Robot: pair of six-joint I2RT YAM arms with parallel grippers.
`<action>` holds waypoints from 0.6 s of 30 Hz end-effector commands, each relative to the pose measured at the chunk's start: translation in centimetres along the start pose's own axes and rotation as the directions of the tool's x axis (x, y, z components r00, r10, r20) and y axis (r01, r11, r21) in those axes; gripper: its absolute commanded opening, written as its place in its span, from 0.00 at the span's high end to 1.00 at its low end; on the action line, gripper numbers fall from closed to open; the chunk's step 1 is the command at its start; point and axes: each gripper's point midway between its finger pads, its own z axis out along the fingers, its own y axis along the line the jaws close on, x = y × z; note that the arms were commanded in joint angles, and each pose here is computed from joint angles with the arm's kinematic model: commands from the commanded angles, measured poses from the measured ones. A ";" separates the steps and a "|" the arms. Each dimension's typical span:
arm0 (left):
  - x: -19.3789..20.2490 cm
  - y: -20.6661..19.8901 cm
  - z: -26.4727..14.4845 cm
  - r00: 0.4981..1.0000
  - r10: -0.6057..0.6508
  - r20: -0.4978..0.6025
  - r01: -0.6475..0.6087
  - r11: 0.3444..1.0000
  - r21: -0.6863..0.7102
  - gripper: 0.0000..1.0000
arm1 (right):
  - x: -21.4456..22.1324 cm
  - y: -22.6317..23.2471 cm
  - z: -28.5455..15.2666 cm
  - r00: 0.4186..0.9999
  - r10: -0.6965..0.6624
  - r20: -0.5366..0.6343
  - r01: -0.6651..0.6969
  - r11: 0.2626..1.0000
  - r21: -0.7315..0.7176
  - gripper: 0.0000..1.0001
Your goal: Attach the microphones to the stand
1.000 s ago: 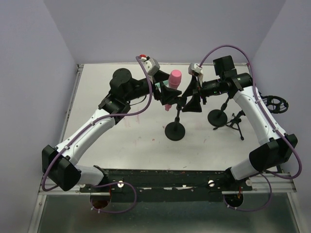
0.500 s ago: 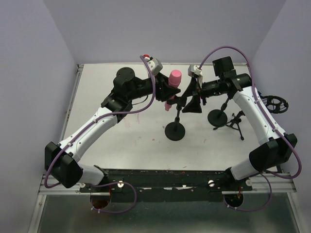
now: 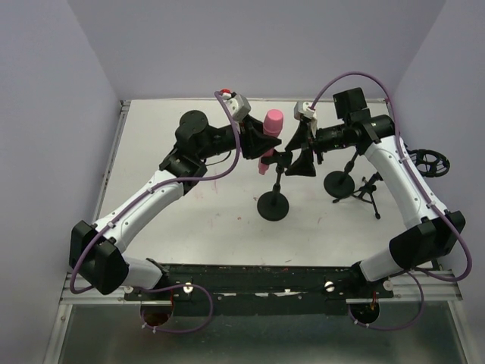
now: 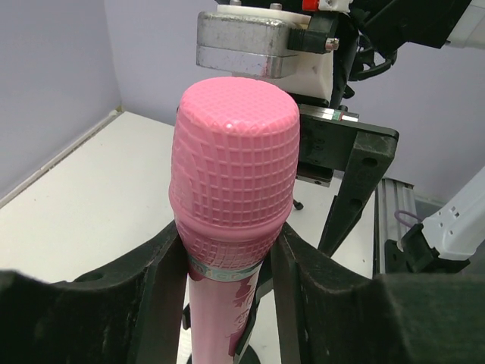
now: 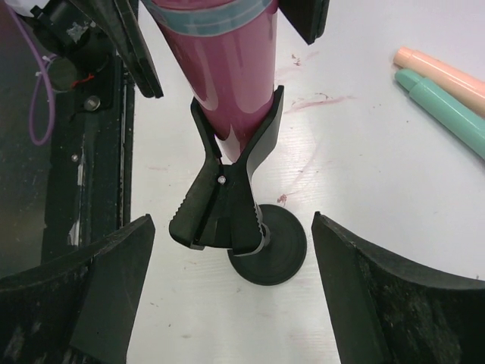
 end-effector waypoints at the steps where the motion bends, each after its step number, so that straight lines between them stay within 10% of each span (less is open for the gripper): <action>1: -1.0 -1.3 -0.7 0.998 0.026 0.064 -0.029 0.999 0.036 0.95 | -1.1 0.4 -1.3 0.998 -0.062 -0.019 0.063 0.997 0.042 0.07; 12: -1.0 -2.2 -0.9 0.994 0.049 0.094 -0.055 0.997 0.054 0.95 | -0.4 1.8 -0.2 0.999 0.002 0.048 -0.001 0.999 -0.037 0.13; 18: -0.7 -2.8 -0.8 0.995 0.047 0.093 -0.053 0.996 0.066 0.95 | -0.8 2.1 -0.1 0.998 0.008 0.068 -0.004 0.998 -0.061 0.44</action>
